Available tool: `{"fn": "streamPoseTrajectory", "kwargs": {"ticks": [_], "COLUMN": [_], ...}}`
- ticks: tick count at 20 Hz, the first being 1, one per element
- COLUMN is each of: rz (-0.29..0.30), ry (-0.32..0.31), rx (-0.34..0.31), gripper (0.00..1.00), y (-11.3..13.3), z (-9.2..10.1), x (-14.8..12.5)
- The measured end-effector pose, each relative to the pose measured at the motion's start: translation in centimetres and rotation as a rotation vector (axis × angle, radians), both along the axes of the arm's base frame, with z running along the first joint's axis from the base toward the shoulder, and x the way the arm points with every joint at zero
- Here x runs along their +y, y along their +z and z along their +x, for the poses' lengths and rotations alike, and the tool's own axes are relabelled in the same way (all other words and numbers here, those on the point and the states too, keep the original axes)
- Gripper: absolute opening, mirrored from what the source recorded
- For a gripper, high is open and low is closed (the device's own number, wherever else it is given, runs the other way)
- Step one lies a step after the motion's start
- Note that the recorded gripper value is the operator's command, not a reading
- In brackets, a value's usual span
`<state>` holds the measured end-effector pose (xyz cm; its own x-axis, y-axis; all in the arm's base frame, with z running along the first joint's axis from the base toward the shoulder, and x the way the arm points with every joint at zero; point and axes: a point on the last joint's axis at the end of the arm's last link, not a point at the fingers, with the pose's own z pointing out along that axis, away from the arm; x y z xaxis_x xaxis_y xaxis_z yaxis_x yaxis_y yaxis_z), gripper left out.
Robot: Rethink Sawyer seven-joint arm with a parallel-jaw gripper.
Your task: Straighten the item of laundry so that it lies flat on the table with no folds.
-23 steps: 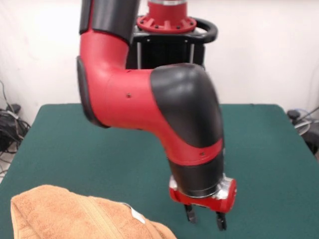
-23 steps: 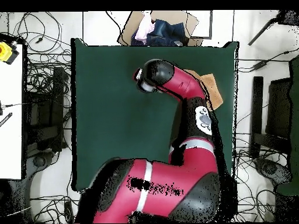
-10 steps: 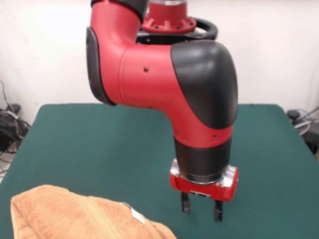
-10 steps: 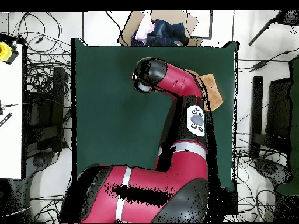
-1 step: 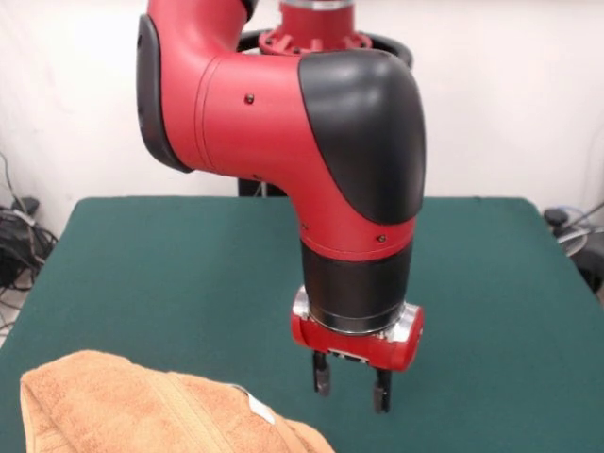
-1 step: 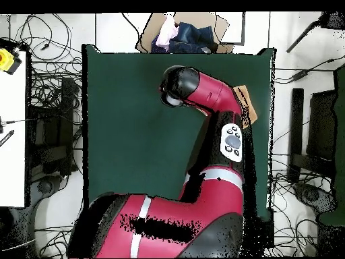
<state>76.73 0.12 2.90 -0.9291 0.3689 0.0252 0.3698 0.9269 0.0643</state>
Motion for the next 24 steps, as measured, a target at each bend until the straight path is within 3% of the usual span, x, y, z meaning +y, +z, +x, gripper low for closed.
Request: {"fn": "streamPoseTrajectory", "kwargs": {"ticks": [13, 24], "rz": [-0.015, -0.027], "ry": [-0.008, -0.011], "rx": [-0.011, -0.021], "gripper": [1.00, 1.00], "y": [1.2, -0.8], "z": [0.2, -0.1], "x": [-1.0, -1.1]}}
